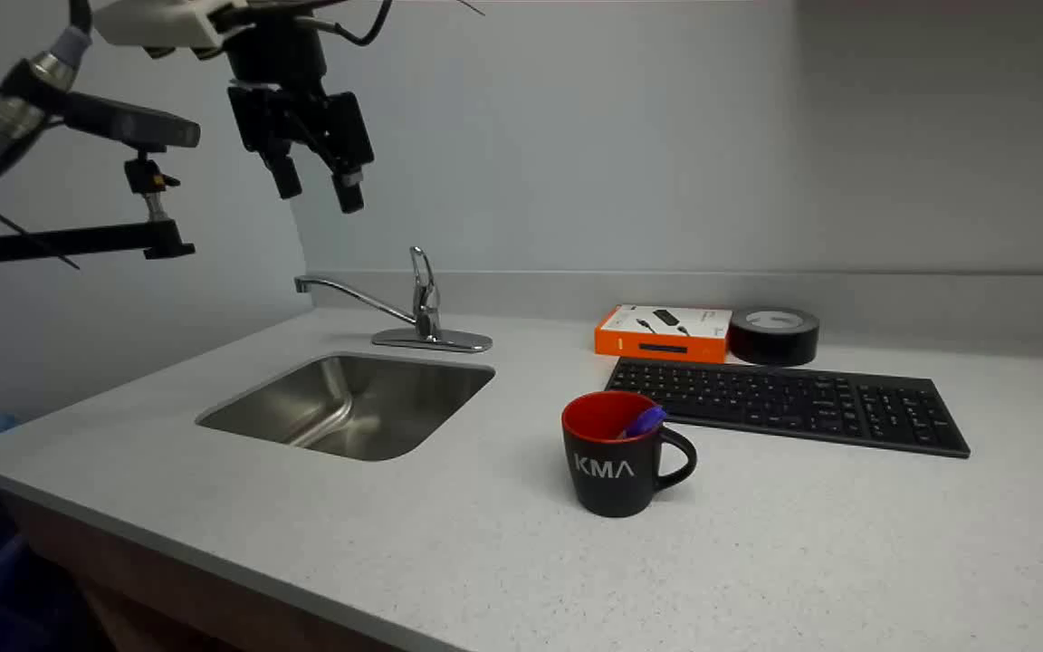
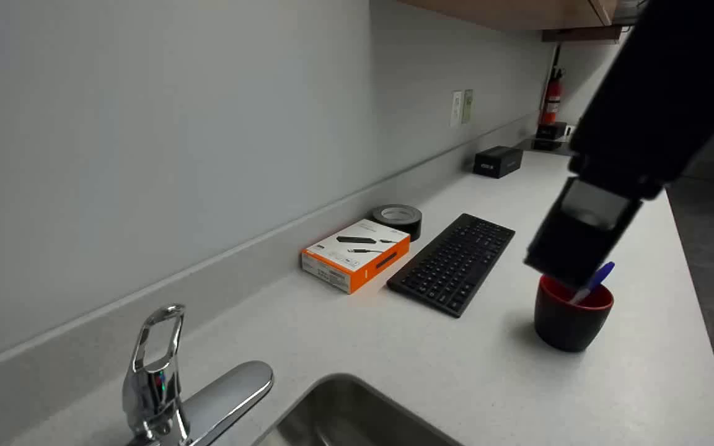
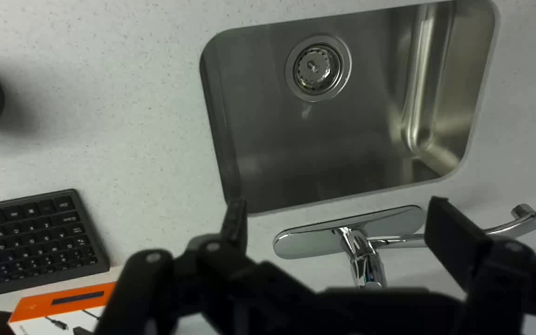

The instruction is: Pick up the marker inside the black mug and put it on the table.

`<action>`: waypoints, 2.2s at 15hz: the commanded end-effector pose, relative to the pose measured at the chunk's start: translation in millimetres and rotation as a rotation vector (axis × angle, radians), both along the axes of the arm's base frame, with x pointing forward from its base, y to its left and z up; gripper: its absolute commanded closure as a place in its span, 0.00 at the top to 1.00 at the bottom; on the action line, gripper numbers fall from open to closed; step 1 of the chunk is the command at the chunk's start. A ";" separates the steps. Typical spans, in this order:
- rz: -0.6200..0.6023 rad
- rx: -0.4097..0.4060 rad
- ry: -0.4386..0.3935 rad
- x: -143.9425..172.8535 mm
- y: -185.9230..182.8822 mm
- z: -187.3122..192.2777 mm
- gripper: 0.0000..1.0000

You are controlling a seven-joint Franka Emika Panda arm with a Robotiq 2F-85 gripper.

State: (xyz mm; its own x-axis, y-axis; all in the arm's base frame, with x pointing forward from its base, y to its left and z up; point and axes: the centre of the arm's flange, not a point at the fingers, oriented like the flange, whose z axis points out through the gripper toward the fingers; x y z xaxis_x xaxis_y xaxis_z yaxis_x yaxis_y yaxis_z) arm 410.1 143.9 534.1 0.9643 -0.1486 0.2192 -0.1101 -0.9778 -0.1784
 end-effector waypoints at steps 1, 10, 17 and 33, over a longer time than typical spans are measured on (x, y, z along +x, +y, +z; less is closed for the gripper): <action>0.000 0.000 0.001 0.0 0.0 -0.5 1.00; -0.066 -0.039 0.013 -17.9 -47.2 -17.9 1.00; -0.258 -0.094 0.133 -69.1 -151.0 -60.3 1.00; -0.313 -0.086 0.181 -57.4 -199.0 -85.4 1.00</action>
